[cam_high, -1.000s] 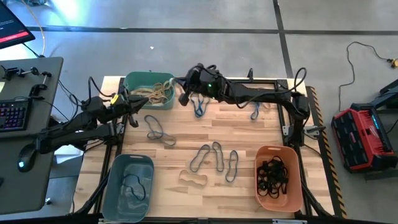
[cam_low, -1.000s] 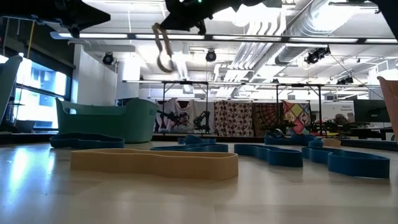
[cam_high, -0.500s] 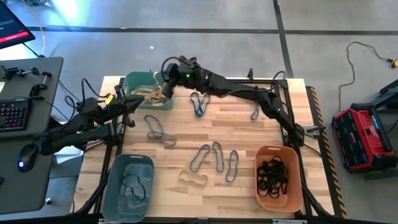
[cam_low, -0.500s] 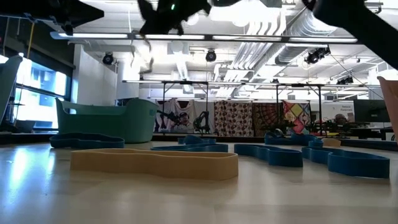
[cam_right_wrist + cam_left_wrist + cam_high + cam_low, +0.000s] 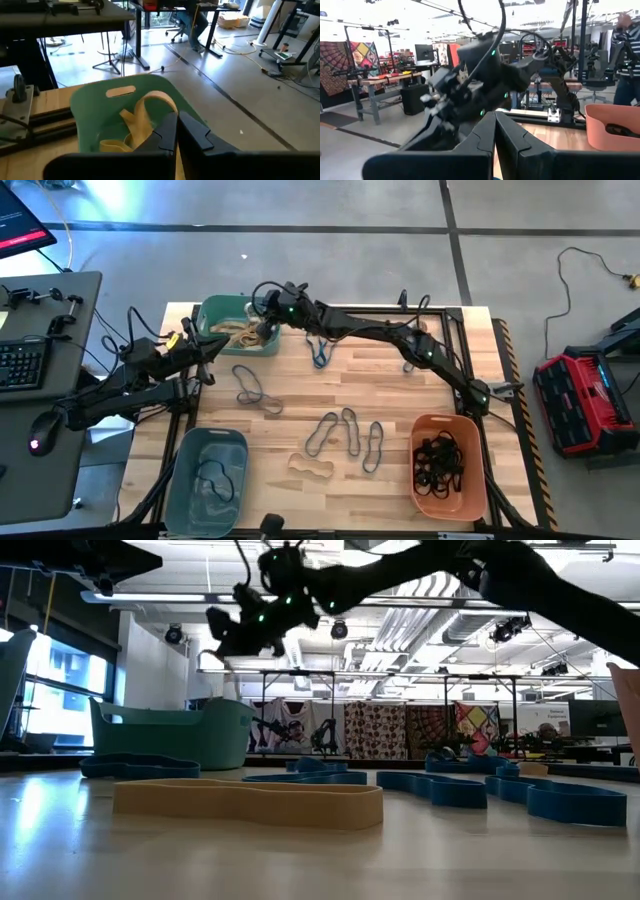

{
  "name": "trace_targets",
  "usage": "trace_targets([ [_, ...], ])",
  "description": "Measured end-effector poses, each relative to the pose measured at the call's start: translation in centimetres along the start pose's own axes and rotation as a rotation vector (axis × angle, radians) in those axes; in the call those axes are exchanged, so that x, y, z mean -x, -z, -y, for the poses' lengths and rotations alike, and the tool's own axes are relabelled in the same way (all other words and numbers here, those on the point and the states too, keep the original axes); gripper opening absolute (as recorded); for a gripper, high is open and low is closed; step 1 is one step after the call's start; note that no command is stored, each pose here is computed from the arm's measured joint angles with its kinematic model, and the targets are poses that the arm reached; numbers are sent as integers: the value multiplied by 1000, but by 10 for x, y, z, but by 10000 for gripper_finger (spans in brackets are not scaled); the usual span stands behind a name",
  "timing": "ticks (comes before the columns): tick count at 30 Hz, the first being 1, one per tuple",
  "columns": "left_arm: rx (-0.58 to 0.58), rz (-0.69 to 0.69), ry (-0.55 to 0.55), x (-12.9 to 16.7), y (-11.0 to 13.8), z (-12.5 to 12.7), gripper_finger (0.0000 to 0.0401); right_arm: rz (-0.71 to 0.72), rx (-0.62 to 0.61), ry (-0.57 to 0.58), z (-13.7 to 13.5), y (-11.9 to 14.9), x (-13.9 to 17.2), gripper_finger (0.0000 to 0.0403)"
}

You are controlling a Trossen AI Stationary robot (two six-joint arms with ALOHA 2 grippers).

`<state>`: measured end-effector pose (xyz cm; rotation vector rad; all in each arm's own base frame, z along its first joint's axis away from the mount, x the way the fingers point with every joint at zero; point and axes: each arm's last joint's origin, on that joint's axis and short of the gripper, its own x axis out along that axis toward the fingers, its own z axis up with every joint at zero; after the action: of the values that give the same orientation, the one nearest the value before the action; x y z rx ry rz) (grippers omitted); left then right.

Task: Sort rubber bands into baskets
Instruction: Put the brown rubber band into the green bin

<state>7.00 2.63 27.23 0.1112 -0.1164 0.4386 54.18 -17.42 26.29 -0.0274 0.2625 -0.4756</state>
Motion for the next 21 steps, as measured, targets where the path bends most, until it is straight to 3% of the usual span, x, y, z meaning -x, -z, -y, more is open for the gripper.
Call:
trace_targets([
  [11, 0, -9, 1, 0, 1, 0, 0, -82, -82, -19, 0, 43, -24, 0],
  [21, 0, -9, 1, 0, 1, 0, 0, -222, -114, -13, 1, 55, -21, 0],
])
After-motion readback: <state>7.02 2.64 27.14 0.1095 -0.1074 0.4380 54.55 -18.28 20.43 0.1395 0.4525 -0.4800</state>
